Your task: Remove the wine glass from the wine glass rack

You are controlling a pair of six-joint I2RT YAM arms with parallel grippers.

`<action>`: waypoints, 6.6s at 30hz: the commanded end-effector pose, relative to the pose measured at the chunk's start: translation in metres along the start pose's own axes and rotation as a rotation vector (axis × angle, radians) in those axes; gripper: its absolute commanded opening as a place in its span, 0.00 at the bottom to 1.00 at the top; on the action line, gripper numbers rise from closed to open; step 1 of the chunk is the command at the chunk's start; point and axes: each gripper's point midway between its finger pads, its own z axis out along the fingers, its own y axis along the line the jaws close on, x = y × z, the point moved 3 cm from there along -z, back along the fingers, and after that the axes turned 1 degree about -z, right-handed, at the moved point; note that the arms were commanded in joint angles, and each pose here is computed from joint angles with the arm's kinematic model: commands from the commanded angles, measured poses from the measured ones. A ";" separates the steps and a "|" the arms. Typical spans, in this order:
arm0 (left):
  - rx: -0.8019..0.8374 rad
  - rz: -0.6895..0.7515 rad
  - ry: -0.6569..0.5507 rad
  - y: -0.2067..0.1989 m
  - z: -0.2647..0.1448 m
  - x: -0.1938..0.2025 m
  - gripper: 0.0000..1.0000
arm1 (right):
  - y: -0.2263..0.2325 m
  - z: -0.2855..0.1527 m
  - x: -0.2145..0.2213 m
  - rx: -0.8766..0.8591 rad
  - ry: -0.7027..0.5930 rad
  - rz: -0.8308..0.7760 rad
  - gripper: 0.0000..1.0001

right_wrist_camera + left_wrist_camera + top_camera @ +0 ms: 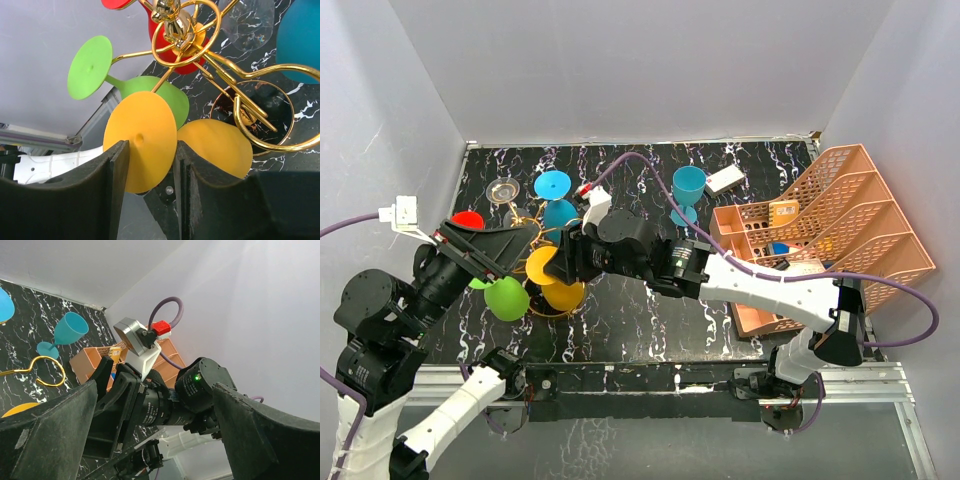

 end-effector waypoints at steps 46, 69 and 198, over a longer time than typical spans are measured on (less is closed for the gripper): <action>0.027 0.008 -0.039 -0.010 -0.011 -0.009 0.97 | 0.054 -0.024 -0.058 -0.224 -0.207 0.530 0.08; 0.027 0.021 -0.050 -0.012 -0.015 -0.011 0.97 | 0.033 0.006 -0.065 -0.143 -0.272 0.763 0.08; 0.243 -0.179 0.391 -0.002 0.095 0.061 0.00 | -0.122 -0.182 -0.060 0.492 -0.595 -0.290 0.88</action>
